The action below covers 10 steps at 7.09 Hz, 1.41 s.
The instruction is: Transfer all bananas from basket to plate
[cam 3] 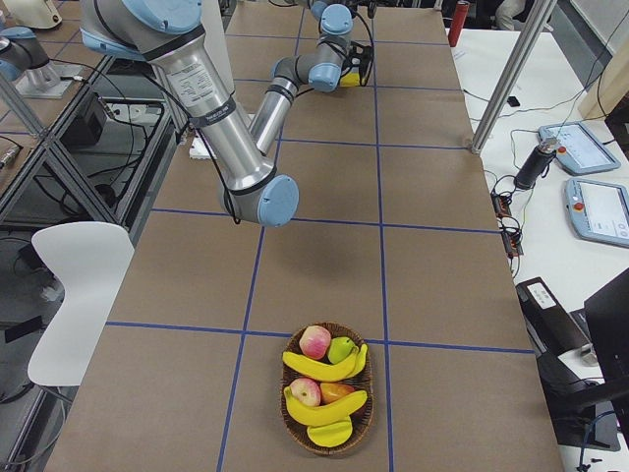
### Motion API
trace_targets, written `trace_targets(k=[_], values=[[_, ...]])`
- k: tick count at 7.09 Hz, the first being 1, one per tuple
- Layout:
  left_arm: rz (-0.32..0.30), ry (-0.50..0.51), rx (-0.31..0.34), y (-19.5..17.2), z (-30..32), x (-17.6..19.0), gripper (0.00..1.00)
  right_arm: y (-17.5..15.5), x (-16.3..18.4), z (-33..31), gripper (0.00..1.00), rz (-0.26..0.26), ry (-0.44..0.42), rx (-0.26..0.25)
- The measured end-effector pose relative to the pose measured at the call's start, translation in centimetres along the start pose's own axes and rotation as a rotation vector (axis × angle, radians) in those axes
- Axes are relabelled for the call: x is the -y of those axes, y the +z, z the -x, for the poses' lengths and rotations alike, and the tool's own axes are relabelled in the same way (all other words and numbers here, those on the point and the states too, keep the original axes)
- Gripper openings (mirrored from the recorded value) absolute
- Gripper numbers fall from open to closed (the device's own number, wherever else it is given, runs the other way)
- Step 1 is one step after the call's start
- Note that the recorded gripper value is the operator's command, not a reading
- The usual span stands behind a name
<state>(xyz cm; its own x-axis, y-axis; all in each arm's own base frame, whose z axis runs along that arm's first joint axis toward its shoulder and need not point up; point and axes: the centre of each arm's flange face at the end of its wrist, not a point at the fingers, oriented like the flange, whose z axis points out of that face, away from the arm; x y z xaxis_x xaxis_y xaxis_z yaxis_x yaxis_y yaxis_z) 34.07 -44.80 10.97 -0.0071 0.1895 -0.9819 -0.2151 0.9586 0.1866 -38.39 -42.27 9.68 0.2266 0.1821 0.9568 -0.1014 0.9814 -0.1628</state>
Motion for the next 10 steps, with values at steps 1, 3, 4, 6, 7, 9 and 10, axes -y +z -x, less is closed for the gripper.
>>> trace_targets(k=[1, 3, 4, 6, 7, 9, 10], values=[[0.022, 0.025, -0.011, 1.2, -0.8, -0.5, 0.95, -0.1, -0.1, 0.1, 0.0, 0.0, -0.013, 0.012], [0.057, 0.043, -0.024, 3.0, -1.8, -1.3, 0.93, -0.1, -0.1, 0.1, 0.0, -0.001, -0.045, 0.021], [0.066, 0.045, -0.027, 3.5, -1.9, -1.5, 0.91, -0.1, -0.1, 0.1, 0.0, -0.001, -0.059, 0.023], [0.078, 0.045, -0.028, 4.1, -1.9, -1.8, 0.86, -0.3, -0.2, 0.3, 0.0, -0.001, -0.086, 0.033], [0.083, 0.044, -0.028, 4.5, -1.9, -1.9, 0.83, -0.4, -0.3, 0.3, 0.0, 0.0, -0.098, 0.044], [0.089, 0.044, -0.03, 4.8, -2.0, -2.0, 0.82, -0.4, -0.4, 0.3, 0.0, 0.0, -0.125, 0.056], [0.089, 0.044, -0.03, 4.9, -2.1, -2.0, 0.79, -0.3, -0.4, 0.3, 0.0, 0.001, -0.14, 0.056]])
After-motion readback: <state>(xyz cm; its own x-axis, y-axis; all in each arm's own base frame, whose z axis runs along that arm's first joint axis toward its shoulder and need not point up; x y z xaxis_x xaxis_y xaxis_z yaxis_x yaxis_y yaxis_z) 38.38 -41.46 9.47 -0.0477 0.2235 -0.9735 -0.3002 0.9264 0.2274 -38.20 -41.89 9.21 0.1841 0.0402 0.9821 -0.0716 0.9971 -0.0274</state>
